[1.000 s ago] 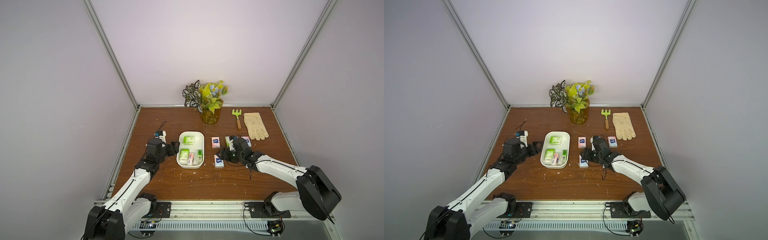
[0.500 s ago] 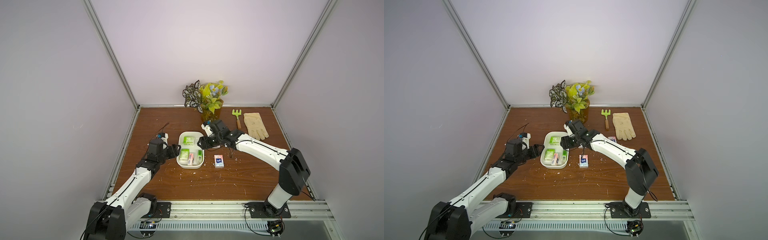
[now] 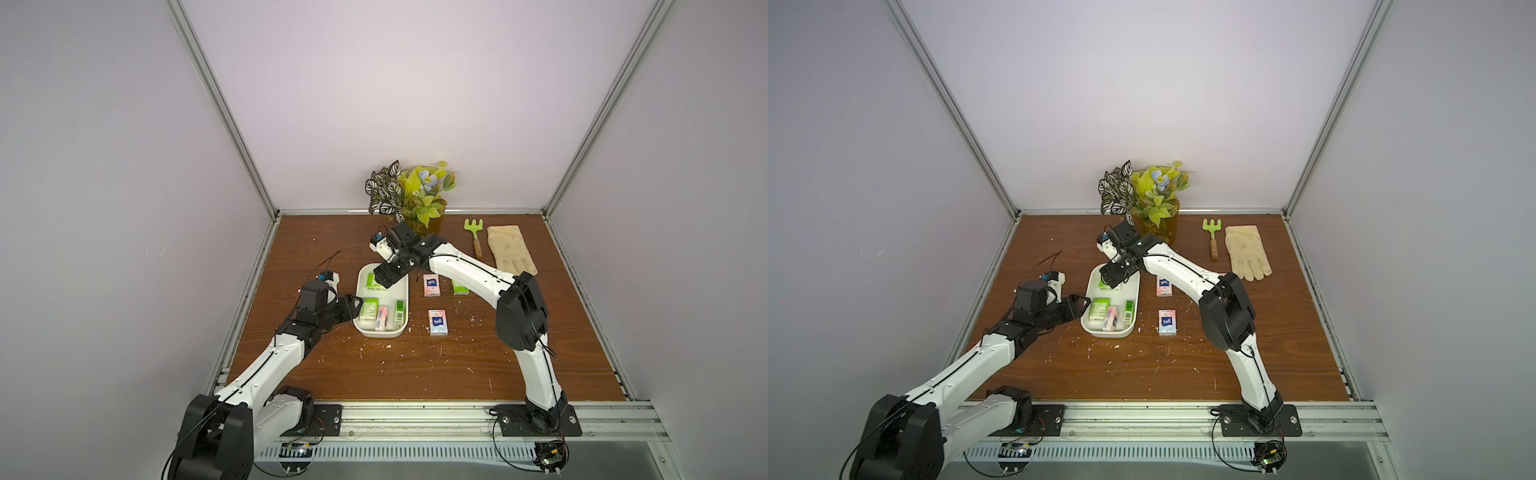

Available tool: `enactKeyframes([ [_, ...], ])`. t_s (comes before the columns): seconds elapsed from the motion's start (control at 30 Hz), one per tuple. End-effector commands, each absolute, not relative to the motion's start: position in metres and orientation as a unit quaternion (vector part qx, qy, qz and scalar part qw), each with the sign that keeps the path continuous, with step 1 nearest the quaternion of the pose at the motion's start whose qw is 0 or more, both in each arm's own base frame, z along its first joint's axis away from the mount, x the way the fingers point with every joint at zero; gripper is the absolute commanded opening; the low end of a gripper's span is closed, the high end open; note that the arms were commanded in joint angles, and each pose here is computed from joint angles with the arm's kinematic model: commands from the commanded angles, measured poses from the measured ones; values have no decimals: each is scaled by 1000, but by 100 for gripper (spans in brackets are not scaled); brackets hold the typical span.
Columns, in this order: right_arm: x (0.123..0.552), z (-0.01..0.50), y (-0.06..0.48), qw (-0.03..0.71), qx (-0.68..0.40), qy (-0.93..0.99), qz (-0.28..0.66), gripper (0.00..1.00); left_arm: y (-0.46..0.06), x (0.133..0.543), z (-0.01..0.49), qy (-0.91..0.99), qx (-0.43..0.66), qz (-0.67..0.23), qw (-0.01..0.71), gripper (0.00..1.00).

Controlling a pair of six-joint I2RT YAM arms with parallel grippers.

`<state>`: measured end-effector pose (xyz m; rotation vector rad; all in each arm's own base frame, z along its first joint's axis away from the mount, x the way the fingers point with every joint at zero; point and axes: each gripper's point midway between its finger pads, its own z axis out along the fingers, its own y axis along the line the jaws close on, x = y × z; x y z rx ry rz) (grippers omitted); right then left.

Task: Take the pocket tissues out of the storage box
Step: Pick up the pocket tissues from the storage box.

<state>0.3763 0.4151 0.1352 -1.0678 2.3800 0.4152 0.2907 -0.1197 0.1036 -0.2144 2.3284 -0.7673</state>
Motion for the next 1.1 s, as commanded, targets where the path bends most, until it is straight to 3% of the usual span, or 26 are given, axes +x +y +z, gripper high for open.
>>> enactKeyframes([
  [0.0, 378, 133, 418, 241, -450, 852, 117, 81, -119, 287, 94, 899, -82, -294, 314, 50],
  [0.63, 396, 97, 447, 226, -523, 816, 96, 80, -117, 281, 68, 916, -79, -276, 281, 29],
  [1.07, 401, 69, 448, 213, -527, 818, 82, 80, -114, 282, 66, 919, -81, -266, 281, 20],
])
